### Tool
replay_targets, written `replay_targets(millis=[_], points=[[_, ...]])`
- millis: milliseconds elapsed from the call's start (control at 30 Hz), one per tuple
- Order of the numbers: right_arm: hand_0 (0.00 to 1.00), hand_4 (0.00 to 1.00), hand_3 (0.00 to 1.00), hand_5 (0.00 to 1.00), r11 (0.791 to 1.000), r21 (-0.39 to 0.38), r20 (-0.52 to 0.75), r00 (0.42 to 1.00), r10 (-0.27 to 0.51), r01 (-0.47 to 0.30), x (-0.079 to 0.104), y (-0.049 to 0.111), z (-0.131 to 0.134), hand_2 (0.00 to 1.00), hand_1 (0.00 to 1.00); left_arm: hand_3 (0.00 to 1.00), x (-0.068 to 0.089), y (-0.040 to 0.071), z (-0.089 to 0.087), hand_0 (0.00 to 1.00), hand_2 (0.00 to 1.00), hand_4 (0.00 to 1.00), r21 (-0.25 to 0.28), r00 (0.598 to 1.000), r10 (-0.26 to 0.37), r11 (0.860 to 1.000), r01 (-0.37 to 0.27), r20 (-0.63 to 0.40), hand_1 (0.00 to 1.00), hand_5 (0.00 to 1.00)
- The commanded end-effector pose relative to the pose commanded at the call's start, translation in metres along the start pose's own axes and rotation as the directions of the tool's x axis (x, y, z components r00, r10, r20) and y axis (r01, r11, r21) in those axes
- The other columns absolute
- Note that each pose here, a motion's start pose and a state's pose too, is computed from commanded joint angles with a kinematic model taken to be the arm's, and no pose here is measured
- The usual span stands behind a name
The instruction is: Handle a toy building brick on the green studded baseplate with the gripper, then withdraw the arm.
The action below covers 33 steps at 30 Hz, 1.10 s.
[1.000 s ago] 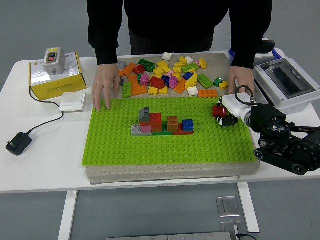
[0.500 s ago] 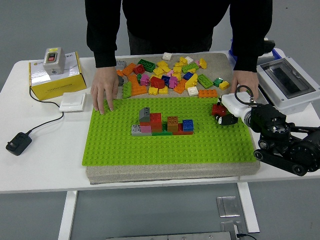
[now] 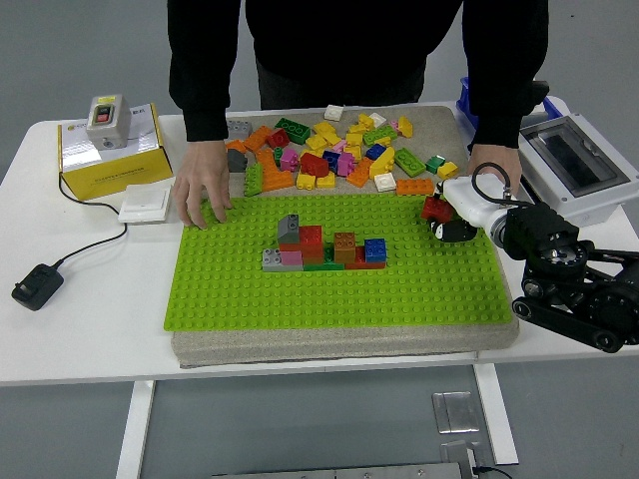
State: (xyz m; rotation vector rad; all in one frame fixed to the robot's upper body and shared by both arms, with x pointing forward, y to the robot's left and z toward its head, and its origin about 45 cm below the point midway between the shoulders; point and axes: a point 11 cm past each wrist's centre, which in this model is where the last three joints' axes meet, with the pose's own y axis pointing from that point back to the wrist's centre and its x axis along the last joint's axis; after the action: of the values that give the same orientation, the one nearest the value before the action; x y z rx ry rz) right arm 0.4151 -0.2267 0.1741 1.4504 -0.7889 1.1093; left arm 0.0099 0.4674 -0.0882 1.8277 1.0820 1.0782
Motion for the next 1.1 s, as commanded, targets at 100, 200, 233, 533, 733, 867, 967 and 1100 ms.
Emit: replay_targets(millis=[100,200,233,533,733,867,967,1100], points=[[0.119,0.363,0.558,0.333,1.000,0.023,-0.021,1.000,0.012,-0.011,-0.003,0.008,-0.003,0.503,0.164,0.702,-0.001,0.000,0.000,0.712,0.627,0.344,0.000,1.000,-0.002,1.000,0.002,-0.001,0.679,0.575],[0.116,0.369,0.508,0.347,0.999,0.053,-0.057,0.998,0.016,-0.013,-0.011,0.018,-0.010,0.469,0.163,0.703,-0.002,-0.001,-0.001,0.712,0.628,0.342,0.000,1.000,-0.004,1.000,0.004,-0.002,0.679,0.585],[0.116,0.369,0.508,0.347,0.998,0.061,-0.067,0.998,0.019,-0.015,-0.012,0.020,-0.011,0.469,0.163,0.703,-0.002,-0.001,-0.001,0.712,0.628,0.342,0.000,1.000,-0.005,1.000,0.005,-0.003,0.679,0.585],[0.114,0.380,0.544,0.357,0.992,0.125,-0.094,0.995,0.042,-0.030,-0.027,0.034,-0.027,0.493,0.155,0.708,-0.004,-0.001,-0.002,0.711,0.630,0.350,0.002,1.000,-0.006,1.000,0.006,0.000,0.679,0.591],[0.110,0.393,0.541,0.370,0.986,0.163,-0.058,0.997,0.047,-0.037,-0.029,0.040,-0.040,0.493,0.154,0.709,-0.004,-0.001,-0.001,0.712,0.631,0.352,0.001,1.000,-0.006,1.000,0.006,0.002,0.679,0.594],[0.110,0.393,0.541,0.370,0.984,0.177,-0.054,0.997,0.046,-0.036,-0.030,0.041,-0.045,0.493,0.154,0.709,-0.004,-0.001,-0.002,0.712,0.631,0.352,0.001,1.000,-0.006,1.000,0.006,0.002,0.679,0.594],[0.106,0.394,0.540,0.374,0.982,0.185,-0.055,0.998,0.042,-0.031,-0.032,0.041,-0.049,0.491,0.151,0.709,-0.004,-0.001,-0.002,0.712,0.631,0.354,0.002,1.000,-0.005,1.000,0.005,0.003,0.678,0.595],[0.106,0.394,0.540,0.374,0.983,0.183,-0.059,0.998,0.034,-0.023,-0.035,0.037,-0.050,0.491,0.151,0.709,-0.004,-0.001,-0.001,0.712,0.631,0.354,-0.001,1.000,-0.006,1.000,0.006,0.004,0.678,0.595]])
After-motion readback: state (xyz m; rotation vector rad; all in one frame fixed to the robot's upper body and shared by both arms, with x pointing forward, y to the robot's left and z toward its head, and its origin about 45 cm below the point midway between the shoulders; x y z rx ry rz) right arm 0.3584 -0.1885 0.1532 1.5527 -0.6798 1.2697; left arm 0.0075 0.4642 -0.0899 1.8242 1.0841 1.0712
